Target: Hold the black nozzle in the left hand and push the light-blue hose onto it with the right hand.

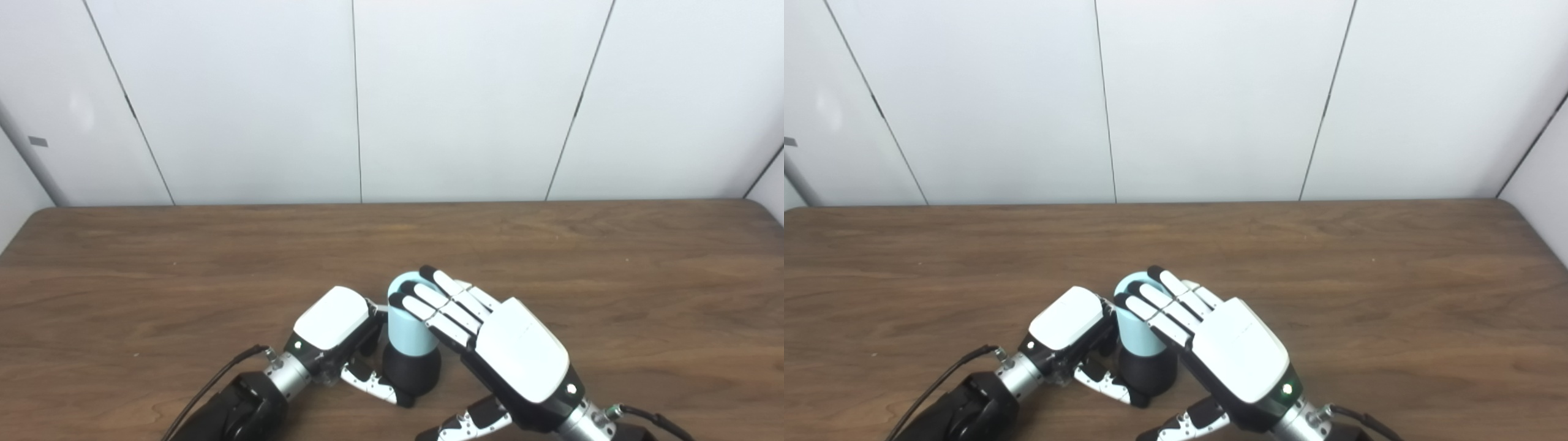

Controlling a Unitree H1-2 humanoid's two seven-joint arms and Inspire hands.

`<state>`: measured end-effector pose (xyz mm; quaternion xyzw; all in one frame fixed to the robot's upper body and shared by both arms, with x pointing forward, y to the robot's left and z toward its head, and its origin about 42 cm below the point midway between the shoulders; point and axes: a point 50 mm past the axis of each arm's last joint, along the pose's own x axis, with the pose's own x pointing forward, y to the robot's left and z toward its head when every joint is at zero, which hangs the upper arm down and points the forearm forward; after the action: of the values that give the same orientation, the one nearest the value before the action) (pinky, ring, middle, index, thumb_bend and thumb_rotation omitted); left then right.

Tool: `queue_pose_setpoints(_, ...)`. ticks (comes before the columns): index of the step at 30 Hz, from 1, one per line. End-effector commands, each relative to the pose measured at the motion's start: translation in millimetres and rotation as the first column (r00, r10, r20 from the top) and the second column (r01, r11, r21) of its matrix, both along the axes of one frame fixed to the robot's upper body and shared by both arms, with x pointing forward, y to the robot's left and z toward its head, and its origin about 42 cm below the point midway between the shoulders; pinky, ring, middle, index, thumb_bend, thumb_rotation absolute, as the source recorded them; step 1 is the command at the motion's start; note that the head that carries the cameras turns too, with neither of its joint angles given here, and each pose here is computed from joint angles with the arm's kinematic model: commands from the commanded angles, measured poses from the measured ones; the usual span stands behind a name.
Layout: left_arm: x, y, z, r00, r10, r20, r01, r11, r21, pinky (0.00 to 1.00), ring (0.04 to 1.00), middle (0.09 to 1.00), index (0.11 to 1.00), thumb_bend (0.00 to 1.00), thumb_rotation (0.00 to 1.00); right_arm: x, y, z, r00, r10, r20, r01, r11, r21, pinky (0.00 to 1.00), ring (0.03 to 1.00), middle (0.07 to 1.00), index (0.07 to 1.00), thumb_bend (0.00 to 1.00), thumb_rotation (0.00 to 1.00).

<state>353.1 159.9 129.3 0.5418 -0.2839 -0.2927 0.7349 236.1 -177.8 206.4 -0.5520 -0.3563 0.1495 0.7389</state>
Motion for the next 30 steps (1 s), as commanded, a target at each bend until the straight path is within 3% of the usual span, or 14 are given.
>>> queue_pose_setpoints(1,-6,-1,-11,0.999,-0.022,-0.038,0.024,0.998,0.055,0.18,0.376,0.447,0.51,0.5,0.0,-3,-7,-20,0.994,0.002,-0.108,-0.013,0.995,-0.098,0.8,0.886,0.88,0.839,0.82,0.64)
queue_pose_setpoints(14,-7,-1,-10,0.999,-0.027,-0.037,0.029,0.998,0.049,0.16,0.381,0.451,0.507,0.5,0.0,-3,-6,-20,0.99,0.007,-0.139,-0.017,0.997,-0.071,0.81,0.905,0.903,0.867,0.84,0.63)
queue_pose_setpoints(19,-6,-1,-10,0.999,-0.024,-0.046,0.026,0.998,0.053,0.18,0.373,0.448,0.514,0.5,0.0,-2,-1,-5,0.985,0.045,-0.169,-0.02,0.989,0.15,0.9,0.989,0.993,0.984,0.8,0.69)
queue_pose_setpoints(23,-6,-1,-11,0.999,-0.019,-0.044,0.022,0.998,0.06,0.17,0.376,0.446,0.508,0.5,0.0,3,1,17,0.97,0.144,-0.196,-0.059,0.921,0.385,0.99,1.0,1.0,1.0,0.86,0.75)
queue_pose_setpoints(27,-5,-2,-12,0.999,-0.02,-0.044,0.023,0.998,0.056,0.17,0.38,0.448,0.507,0.5,0.0,12,-2,31,0.963,0.196,-0.183,-0.089,0.878,0.47,1.0,1.0,1.0,1.0,0.9,0.85)
queue_pose_setpoints(30,-5,-2,-13,0.999,-0.021,-0.043,0.023,0.998,0.053,0.16,0.391,0.456,0.501,0.5,0.0,17,-6,32,0.956,0.212,-0.203,-0.083,0.859,0.505,0.98,1.0,1.0,1.0,0.93,0.83)
